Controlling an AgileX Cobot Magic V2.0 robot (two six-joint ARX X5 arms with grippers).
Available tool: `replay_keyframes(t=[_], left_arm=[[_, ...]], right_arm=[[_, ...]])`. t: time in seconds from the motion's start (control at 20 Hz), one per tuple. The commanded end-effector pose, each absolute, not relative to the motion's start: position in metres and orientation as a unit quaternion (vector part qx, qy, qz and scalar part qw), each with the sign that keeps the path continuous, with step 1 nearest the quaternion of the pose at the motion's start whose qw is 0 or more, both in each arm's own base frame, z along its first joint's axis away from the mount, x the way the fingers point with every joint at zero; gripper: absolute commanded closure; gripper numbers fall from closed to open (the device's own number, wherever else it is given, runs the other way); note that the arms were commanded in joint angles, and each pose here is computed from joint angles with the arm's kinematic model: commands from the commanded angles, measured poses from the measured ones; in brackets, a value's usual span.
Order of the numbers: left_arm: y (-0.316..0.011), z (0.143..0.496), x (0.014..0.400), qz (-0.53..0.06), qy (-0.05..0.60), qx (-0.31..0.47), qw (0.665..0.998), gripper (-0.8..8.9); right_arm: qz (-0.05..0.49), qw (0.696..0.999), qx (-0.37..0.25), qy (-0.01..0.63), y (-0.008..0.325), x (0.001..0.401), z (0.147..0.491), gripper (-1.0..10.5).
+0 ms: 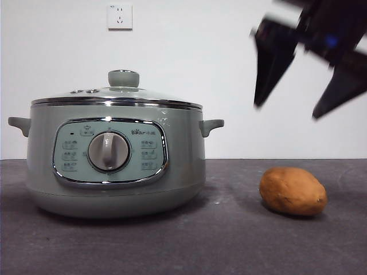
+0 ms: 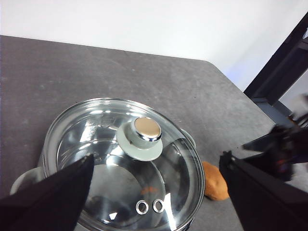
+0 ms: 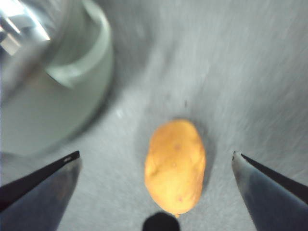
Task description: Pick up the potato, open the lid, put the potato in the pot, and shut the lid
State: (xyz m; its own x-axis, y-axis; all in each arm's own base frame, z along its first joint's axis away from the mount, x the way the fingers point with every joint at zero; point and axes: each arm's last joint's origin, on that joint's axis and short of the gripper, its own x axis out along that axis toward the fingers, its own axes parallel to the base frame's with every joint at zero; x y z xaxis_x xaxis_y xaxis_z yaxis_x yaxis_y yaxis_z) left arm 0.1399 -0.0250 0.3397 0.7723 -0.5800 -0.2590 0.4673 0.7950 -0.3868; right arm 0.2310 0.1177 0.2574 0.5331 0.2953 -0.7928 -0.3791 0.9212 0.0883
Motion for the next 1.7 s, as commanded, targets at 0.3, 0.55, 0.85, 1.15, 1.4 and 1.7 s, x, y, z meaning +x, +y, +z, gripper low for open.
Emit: replay_keyframes(t=[0.3, 0.55, 0.85, 1.15, 1.4, 1.7], left_arm=[[-0.025, 0.341, 0.14, -0.285, 0.181, -0.144, 0.93, 3.74], [-0.025, 0.339, 0.139, -0.283, 0.192, -0.147, 0.928, 3.74], [-0.025, 0.338, 0.139, -0.283, 0.195, -0.147, 0.928, 3.74], [-0.028, 0.336, 0.15, -0.29, 0.196, -0.143, 0.926, 3.74], [-0.051, 0.347, 0.184, -0.295, 0.212, -0.088, 0.928, 3.74], [-0.102, 0.34, 0.229, -0.259, 0.242, 0.023, 0.935, 3.74]], right_arm=[[0.168, 0.825, -0.086, 0.533, 0.137, 0.269, 0.182, 4.1], [0.161, 0.818, -0.084, 0.545, 0.14, 0.273, 0.169, 6.7], [0.161, 0.819, -0.081, 0.545, 0.138, 0.27, 0.175, 9.6], [0.159, 0.824, -0.073, 0.539, 0.123, 0.241, 0.219, 9.5], [0.162, 0.842, -0.062, 0.511, 0.108, 0.213, 0.255, 9.5], [0.165, 0.861, -0.046, 0.48, 0.101, 0.199, 0.274, 9.5]])
